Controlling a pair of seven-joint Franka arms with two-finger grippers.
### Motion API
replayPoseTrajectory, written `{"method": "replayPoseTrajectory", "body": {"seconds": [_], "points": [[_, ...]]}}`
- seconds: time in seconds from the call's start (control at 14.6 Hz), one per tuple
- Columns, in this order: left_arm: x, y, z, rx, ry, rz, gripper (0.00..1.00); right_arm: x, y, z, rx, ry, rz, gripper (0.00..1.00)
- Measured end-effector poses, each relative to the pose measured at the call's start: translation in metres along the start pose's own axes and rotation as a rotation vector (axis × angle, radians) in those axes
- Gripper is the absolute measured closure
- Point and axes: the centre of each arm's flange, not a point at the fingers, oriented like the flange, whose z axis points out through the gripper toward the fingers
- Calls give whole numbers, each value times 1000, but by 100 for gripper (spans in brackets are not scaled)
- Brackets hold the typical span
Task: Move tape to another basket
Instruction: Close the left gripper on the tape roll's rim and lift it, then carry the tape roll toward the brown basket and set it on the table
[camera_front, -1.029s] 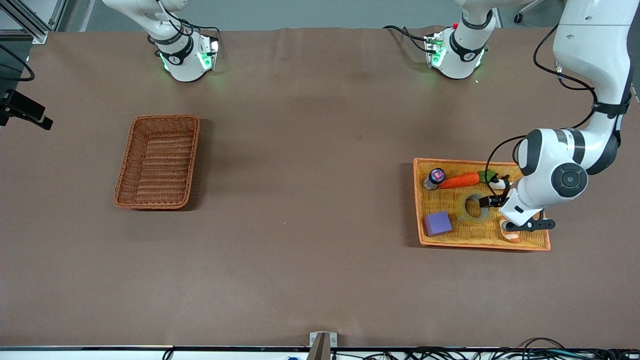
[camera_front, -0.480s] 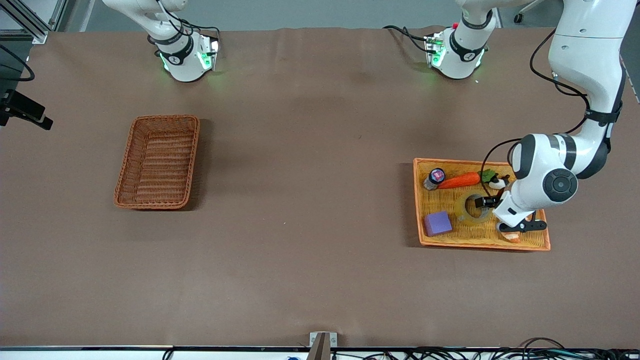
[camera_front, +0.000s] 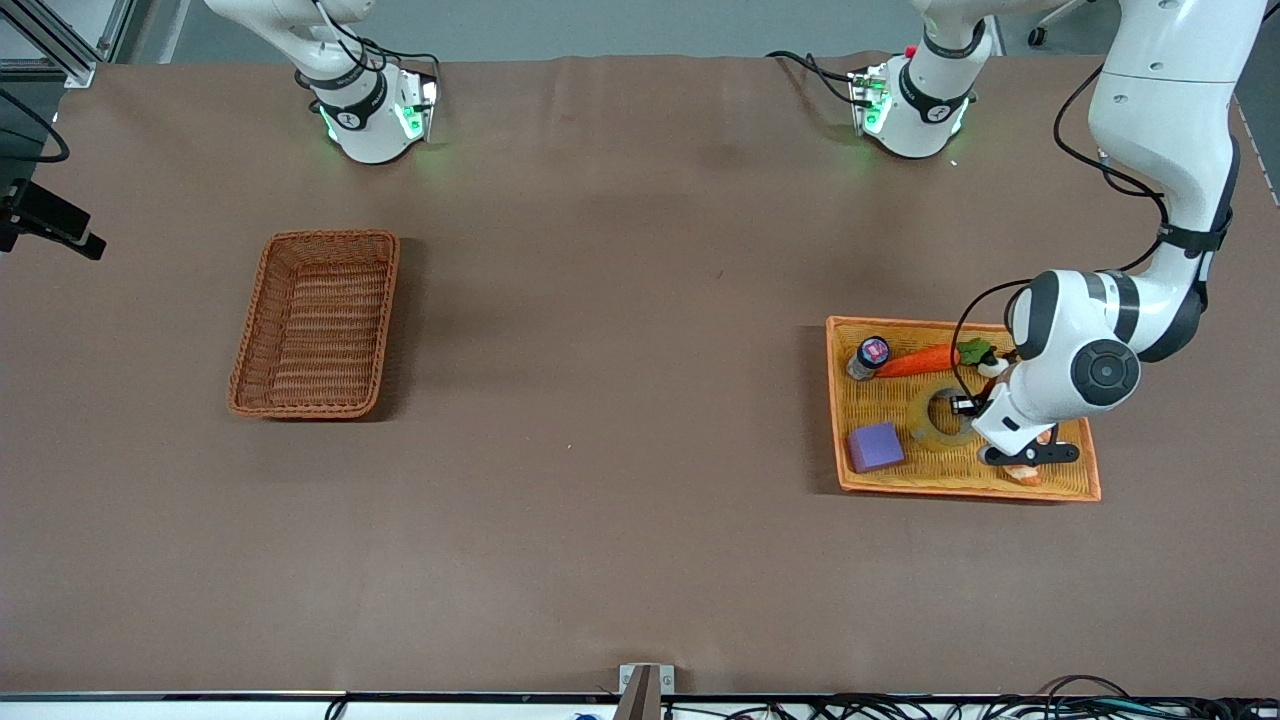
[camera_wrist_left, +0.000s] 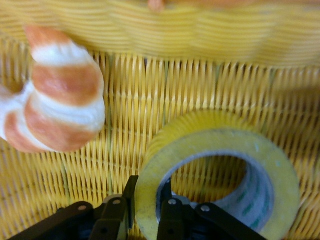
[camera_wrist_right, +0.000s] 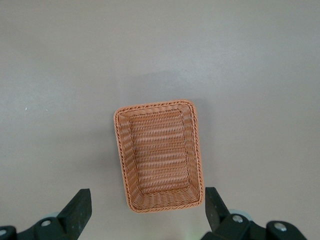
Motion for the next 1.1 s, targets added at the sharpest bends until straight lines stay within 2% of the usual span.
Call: {"method": "replayPoseTrajectory", "body": {"seconds": [0.21, 0.34, 0.55, 0.69, 0.82, 1.1], "points": [[5, -6, -53, 4, 76, -10, 78, 0, 0, 0, 0, 0, 0, 0], [3, -6, -102, 15, 90, -9, 78, 0, 0, 0, 0, 0, 0, 0], [2, 34, -181, 12, 94, 28, 78, 0, 0, 0, 0, 0, 0, 0], [-1, 77, -214, -16, 109, 32, 78, 0, 0, 0, 0, 0, 0, 0], [-7, 127, -216, -48, 101, 15, 78, 0, 0, 0, 0, 0, 0, 0], [-22, 244, -179, -71, 51, -48, 78, 0, 0, 0, 0, 0, 1, 0]]}}
